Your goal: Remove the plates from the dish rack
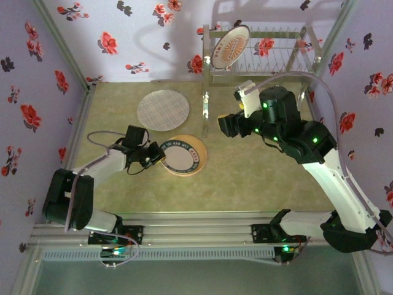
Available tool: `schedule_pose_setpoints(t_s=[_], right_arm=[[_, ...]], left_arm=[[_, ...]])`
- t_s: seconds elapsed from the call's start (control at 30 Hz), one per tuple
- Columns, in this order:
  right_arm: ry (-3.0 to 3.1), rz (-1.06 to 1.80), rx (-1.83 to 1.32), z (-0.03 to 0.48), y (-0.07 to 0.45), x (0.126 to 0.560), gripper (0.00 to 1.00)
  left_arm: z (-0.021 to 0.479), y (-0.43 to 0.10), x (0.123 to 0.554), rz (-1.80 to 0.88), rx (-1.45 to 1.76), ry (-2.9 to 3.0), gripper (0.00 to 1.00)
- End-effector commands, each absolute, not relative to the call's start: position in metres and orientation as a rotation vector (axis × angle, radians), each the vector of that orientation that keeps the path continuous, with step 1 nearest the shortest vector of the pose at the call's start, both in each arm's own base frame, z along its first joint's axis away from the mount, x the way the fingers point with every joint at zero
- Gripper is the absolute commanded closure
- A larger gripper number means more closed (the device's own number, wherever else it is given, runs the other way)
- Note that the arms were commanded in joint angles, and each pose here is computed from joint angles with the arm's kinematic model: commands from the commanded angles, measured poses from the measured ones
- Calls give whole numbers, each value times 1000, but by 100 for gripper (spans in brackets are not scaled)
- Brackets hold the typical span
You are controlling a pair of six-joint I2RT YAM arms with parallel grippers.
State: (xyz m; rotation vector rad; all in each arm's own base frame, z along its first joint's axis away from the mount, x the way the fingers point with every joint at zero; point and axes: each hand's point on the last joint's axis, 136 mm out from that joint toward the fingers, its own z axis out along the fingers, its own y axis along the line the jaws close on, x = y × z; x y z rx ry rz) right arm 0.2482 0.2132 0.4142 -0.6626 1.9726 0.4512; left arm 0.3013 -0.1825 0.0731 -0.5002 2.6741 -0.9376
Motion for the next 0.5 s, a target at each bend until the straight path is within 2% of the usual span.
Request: schedule_pose_setpoints(t_s=[0.0, 0.23, 0.47], right_arm=[[1959, 466, -651, 416, 219, 251, 22], [1968, 462, -653, 413, 221, 253, 22], [1971, 453, -646, 411, 221, 256, 21]], left_arm=[[78, -193, 309, -974, -430, 2648, 100], [69, -197, 309, -966, -420, 2698, 100], [67, -195, 307, -924, -394, 2743, 74]])
